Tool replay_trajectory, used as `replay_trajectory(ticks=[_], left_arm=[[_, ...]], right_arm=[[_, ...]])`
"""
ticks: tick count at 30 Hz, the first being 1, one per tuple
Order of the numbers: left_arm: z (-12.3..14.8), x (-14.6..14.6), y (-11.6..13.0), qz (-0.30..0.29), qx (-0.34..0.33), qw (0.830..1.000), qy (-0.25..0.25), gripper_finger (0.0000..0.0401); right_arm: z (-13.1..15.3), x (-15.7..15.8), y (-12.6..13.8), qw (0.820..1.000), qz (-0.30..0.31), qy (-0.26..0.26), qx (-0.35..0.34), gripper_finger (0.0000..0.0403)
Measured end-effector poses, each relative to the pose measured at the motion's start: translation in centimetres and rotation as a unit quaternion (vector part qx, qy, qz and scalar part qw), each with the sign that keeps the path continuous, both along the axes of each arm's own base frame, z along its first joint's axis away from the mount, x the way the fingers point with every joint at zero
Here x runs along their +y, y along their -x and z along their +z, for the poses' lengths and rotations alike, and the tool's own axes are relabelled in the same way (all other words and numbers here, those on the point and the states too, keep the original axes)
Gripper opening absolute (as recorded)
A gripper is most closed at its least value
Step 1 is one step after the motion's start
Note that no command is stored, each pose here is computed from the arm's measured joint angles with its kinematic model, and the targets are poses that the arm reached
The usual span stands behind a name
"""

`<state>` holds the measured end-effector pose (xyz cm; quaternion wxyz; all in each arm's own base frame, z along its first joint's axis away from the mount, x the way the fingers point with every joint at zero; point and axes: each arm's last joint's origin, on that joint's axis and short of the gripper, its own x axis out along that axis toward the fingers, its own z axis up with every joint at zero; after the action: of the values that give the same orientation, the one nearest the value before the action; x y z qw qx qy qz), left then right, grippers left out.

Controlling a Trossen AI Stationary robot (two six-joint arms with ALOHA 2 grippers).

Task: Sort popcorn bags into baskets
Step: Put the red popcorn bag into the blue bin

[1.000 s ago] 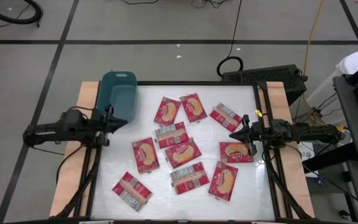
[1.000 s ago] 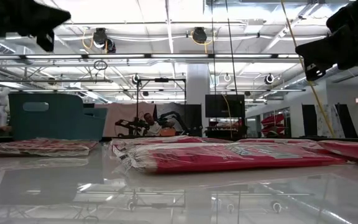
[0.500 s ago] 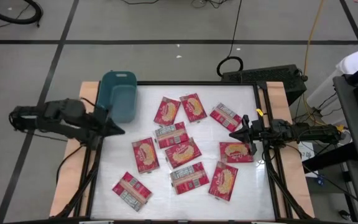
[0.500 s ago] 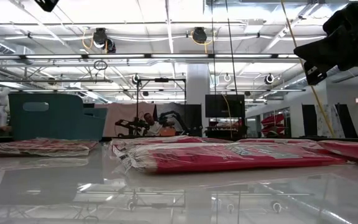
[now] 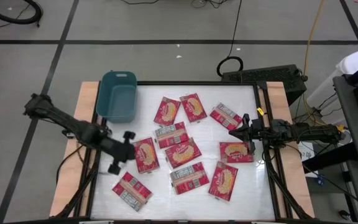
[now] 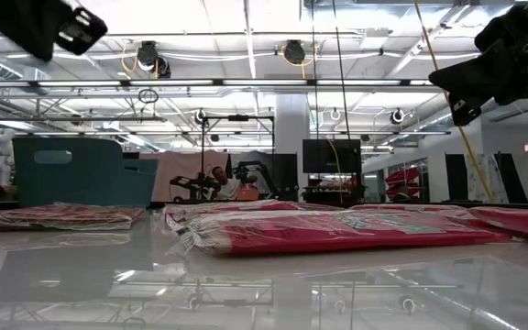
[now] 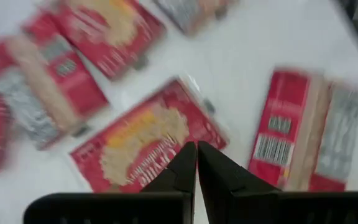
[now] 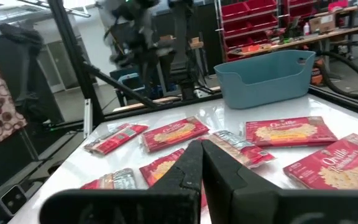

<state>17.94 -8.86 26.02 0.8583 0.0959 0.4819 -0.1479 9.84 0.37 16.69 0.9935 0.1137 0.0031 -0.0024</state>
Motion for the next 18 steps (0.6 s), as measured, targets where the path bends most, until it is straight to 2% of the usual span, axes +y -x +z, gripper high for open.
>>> replay_trajectory(ticks=[6,10,14,18], left_arm=[[-4.1,-2.8,-1.8,-0.034,0.081,0.994,-0.067,0.0037],[-6.9,-4.2,-2.6,-0.047,0.119,0.983,-0.13,0.0106],[-8.8,-5.1,-2.7,-0.06,0.12,0.967,-0.216,0.019],[-10.2,-5.8,-2.7,-0.08,0.128,0.954,-0.26,0.0252]], right_arm=[[0.0,0.0,0.0,1.0,0.001,-0.008,0.0,0.0],[0.0,0.0,0.0,1.0,0.002,-0.016,0.001,0.0],[0.0,0.0,0.0,1.0,0.002,-0.012,0.0,0.0],[0.0,0.0,0.0,1.0,0.001,-0.012,0.001,0.0]])
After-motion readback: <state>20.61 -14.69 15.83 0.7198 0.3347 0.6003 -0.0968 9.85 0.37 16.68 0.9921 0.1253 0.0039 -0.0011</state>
